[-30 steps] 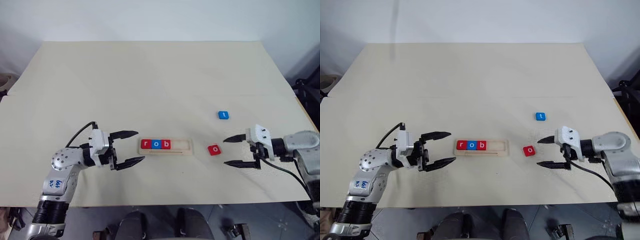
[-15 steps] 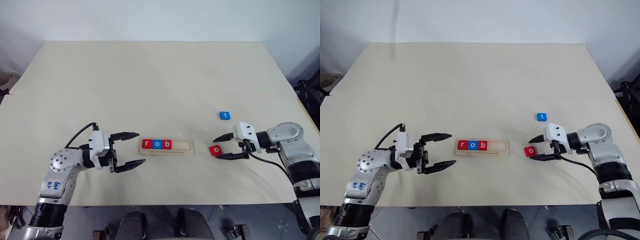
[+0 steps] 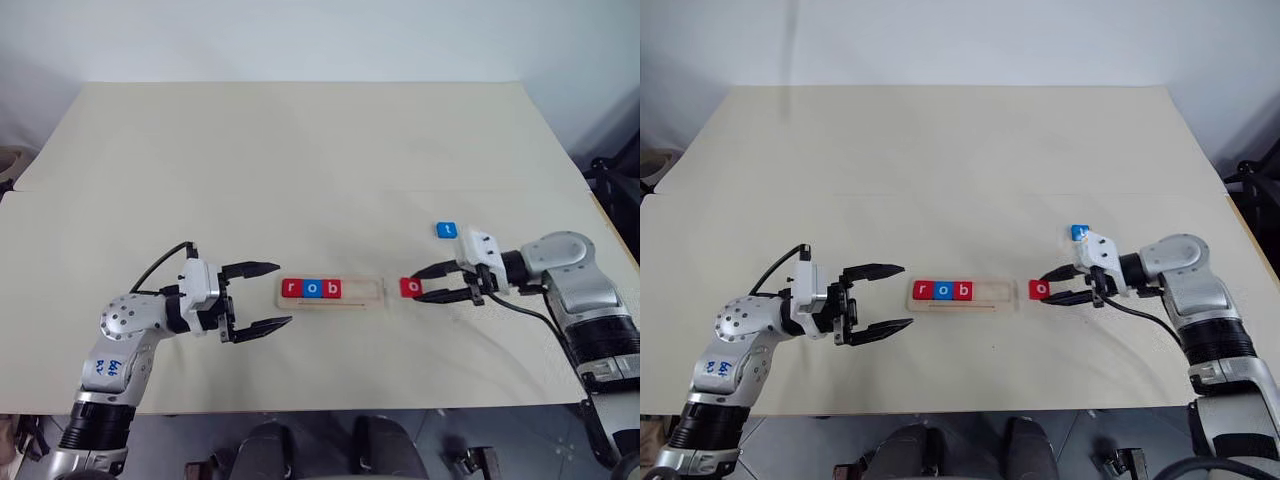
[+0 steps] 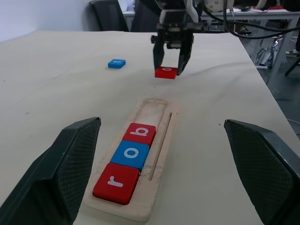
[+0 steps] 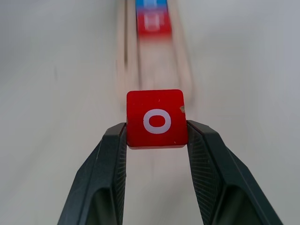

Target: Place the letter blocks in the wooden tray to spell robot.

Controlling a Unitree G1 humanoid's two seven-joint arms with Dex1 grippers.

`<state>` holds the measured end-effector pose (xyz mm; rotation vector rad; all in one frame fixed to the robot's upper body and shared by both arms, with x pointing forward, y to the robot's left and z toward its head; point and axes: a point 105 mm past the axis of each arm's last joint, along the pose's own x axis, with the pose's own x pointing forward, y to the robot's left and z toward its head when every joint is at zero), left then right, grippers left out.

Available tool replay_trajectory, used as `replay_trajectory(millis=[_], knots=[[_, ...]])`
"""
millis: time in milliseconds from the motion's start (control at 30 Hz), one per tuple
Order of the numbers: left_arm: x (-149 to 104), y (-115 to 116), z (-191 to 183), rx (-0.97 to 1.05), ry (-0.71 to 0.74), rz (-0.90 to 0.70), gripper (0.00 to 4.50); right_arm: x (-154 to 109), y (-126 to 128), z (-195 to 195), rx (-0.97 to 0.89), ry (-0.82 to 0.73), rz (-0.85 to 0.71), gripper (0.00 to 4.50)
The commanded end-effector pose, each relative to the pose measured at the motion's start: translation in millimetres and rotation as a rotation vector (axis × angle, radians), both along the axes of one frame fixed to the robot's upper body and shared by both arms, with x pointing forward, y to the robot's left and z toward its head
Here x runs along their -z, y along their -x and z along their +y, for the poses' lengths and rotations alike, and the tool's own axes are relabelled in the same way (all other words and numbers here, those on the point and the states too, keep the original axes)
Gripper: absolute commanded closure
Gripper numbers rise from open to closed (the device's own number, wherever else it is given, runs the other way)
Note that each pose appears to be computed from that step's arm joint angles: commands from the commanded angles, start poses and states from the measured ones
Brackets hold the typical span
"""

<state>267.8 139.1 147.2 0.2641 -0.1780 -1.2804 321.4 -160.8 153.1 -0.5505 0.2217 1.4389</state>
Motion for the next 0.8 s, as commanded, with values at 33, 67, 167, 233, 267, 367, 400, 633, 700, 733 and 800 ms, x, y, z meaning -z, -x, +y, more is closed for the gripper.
replay_trajectory(millis=[33,67,167,233,267,367,400,633,700,733,800], knots=[[-6,0,-1,0.018,0.002,-0.034,0.00,-16,3,28,-0.045,-0.020,-0.009,3.05],[-6,0,-1,0.021,0.001,-0.034,0.00,-14,3,34,-0.051,-0.010,-0.003,3.05],[-6,-1,-3,0.026,0.003,-0.034,0.00,-8,-2,50,-0.036,0.014,-0.005,3.05],[-6,-1,-4,0.027,0.005,-0.035,0.00,-2,-5,57,-0.032,0.037,-0.012,3.05],[-6,-1,-4,0.026,0.007,-0.036,0.00,2,-6,60,-0.033,0.048,-0.016,3.05],[-6,0,-4,0.017,0.012,-0.037,0.00,10,-11,63,-0.014,0.067,-0.023,3.05],[-5,0,-4,0.015,0.013,-0.037,0.00,12,-13,64,-0.003,0.072,-0.023,3.05],[-4,2,-4,-0.001,0.018,-0.035,0.00,15,-14,66,-0.009,0.078,-0.018,3.05],[-5,1,-4,-0.004,0.020,-0.036,0.00,16,-12,65,-0.018,0.086,-0.016,3.05],[-5,1,-4,-0.005,0.020,-0.037,0.00,16,-12,65,-0.016,0.087,-0.012,3.05],[-5,1,-4,-0.007,0.021,-0.038,0.00,17,-11,63,-0.025,0.096,-0.002,2.29]])
